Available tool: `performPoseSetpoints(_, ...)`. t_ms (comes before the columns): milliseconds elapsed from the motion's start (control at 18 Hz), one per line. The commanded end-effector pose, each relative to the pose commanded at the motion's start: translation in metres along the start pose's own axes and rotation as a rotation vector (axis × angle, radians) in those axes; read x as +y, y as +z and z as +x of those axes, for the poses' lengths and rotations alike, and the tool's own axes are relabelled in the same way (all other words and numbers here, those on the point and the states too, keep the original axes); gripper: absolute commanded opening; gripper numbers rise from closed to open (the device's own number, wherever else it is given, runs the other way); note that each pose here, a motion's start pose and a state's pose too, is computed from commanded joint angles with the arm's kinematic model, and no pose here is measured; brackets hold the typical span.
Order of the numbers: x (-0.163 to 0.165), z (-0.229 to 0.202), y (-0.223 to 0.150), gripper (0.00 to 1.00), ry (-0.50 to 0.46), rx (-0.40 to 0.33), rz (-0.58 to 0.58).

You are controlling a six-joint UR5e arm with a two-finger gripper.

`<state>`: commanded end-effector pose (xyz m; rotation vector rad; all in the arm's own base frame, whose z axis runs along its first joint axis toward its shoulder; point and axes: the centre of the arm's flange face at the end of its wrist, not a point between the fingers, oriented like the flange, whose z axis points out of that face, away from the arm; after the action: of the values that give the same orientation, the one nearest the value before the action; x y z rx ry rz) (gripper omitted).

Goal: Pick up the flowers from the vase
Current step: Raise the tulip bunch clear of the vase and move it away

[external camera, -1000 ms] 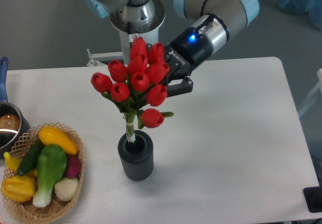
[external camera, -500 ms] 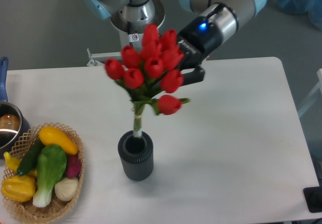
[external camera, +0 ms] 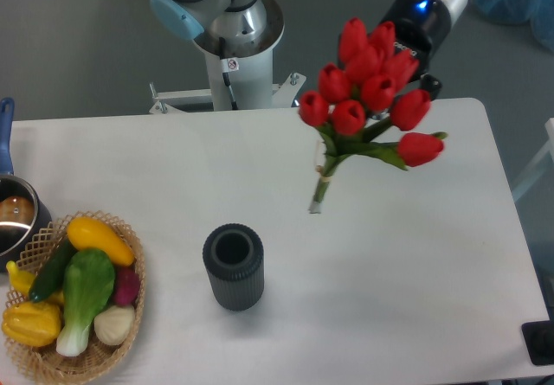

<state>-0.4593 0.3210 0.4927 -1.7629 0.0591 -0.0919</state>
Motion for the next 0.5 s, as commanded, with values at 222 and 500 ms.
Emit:
performPoseSetpoints(222, 0.0024, -0.0035, -0.0043, 0.29, -0.003, -0.013, -0.008)
performPoseSetpoints(500, 0.0038, -0.0041, -0.0049, 0.29, -0.001, -0.018, -0.015)
